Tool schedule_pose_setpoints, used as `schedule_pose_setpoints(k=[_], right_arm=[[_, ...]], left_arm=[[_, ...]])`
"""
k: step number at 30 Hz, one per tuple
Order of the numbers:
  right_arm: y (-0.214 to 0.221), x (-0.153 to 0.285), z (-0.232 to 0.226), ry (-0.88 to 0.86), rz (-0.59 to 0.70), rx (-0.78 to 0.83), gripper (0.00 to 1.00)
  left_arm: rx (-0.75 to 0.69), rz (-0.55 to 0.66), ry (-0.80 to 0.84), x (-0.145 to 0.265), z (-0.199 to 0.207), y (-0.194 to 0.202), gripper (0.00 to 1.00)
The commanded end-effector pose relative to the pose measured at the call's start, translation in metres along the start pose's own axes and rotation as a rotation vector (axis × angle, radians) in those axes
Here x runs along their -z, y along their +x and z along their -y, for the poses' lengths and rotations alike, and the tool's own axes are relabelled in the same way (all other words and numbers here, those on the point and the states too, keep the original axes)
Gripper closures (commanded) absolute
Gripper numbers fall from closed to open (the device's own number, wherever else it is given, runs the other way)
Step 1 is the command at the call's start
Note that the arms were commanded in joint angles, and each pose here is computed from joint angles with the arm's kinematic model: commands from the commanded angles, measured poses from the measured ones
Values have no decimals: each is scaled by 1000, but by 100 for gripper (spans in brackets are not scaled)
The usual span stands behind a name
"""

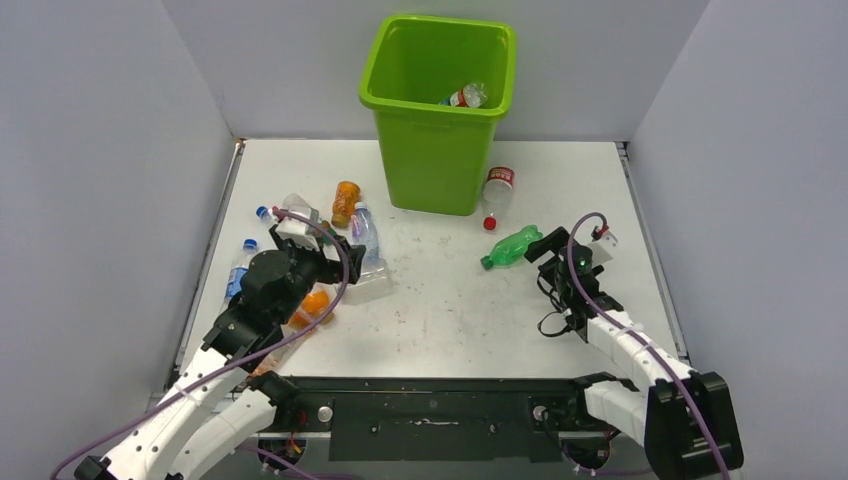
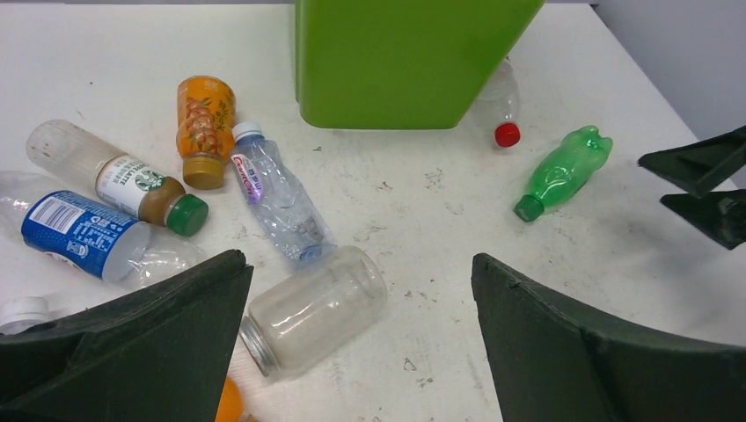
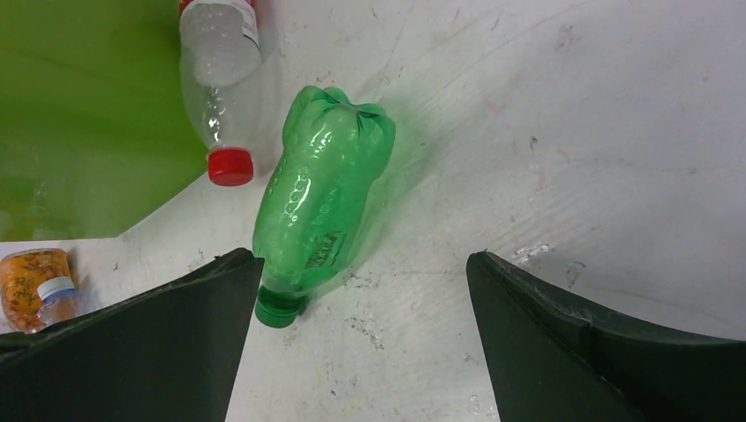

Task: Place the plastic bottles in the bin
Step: Pick up the plastic bottle at the center of the board.

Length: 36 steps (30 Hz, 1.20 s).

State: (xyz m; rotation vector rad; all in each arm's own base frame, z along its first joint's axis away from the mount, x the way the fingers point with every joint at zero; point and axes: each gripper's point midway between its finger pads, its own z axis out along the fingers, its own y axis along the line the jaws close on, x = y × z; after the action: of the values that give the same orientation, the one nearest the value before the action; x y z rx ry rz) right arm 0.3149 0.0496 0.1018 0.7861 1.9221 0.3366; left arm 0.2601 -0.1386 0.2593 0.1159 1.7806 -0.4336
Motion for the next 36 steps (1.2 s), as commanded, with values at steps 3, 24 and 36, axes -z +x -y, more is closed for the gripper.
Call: schedule_pose_setpoints(k=[3, 24, 36], right_arm=[[-10, -26, -36, -115, 27, -111, 10], [20, -99, -21, 3, -18, -129, 9], [41, -105, -27, -59, -87, -170, 37]], left_arm=[[69, 106, 49, 11, 8, -21, 4], [57, 115, 56, 18, 9, -25, 4], [19, 125, 55, 22, 10, -25, 4]])
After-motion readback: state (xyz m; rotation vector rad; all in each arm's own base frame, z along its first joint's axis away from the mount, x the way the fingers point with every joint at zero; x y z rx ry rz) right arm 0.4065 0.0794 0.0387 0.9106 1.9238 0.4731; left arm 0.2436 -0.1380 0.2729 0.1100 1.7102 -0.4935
